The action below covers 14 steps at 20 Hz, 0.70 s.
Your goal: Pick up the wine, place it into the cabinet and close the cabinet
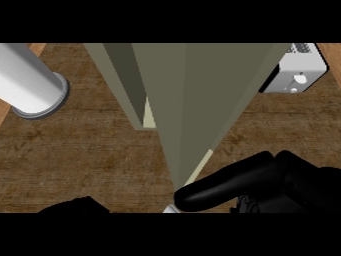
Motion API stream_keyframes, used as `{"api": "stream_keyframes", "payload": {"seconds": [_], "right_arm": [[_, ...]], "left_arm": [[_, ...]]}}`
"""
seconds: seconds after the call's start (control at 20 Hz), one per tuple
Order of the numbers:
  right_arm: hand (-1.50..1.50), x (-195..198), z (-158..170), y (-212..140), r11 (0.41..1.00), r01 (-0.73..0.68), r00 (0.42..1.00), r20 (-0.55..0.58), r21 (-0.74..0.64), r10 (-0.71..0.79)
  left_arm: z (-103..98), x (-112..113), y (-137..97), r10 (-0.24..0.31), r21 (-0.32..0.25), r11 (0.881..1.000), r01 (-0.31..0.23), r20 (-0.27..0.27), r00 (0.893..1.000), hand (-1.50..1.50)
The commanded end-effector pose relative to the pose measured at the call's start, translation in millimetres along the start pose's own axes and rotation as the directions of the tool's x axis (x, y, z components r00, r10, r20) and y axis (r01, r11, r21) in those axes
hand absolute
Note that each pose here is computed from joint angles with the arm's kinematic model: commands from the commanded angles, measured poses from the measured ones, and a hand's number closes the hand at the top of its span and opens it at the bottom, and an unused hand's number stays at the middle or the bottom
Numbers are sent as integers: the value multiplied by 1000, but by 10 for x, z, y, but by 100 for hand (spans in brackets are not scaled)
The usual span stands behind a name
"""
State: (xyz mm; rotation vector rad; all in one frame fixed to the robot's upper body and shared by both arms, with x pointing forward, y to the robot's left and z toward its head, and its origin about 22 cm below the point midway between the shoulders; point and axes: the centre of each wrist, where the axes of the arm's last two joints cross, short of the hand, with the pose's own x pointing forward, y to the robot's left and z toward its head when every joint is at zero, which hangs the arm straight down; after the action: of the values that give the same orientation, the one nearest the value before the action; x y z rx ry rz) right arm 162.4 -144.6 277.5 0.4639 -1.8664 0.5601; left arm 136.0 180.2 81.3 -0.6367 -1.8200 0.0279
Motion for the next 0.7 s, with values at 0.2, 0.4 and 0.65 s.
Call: {"api": "stream_keyframes", "payload": {"seconds": [0.2, 0.4, 0.65], "right_arm": [[150, -14, -184, 514, 980, 74, 997, -44, 186, -67], [150, -36, -417, 784, 974, -11, 1000, -26, 228, 17], [150, -151, -888, 1070, 982, -70, 997, -25, 177, 76]], "left_arm": [[205, 383, 637, -32, 37, 999, 30, 58, 998, 150], [275, 580, 959, -49, 36, 998, 46, 73, 996, 150], [274, 773, 1272, -47, -15, 999, 48, 59, 997, 150]]}}
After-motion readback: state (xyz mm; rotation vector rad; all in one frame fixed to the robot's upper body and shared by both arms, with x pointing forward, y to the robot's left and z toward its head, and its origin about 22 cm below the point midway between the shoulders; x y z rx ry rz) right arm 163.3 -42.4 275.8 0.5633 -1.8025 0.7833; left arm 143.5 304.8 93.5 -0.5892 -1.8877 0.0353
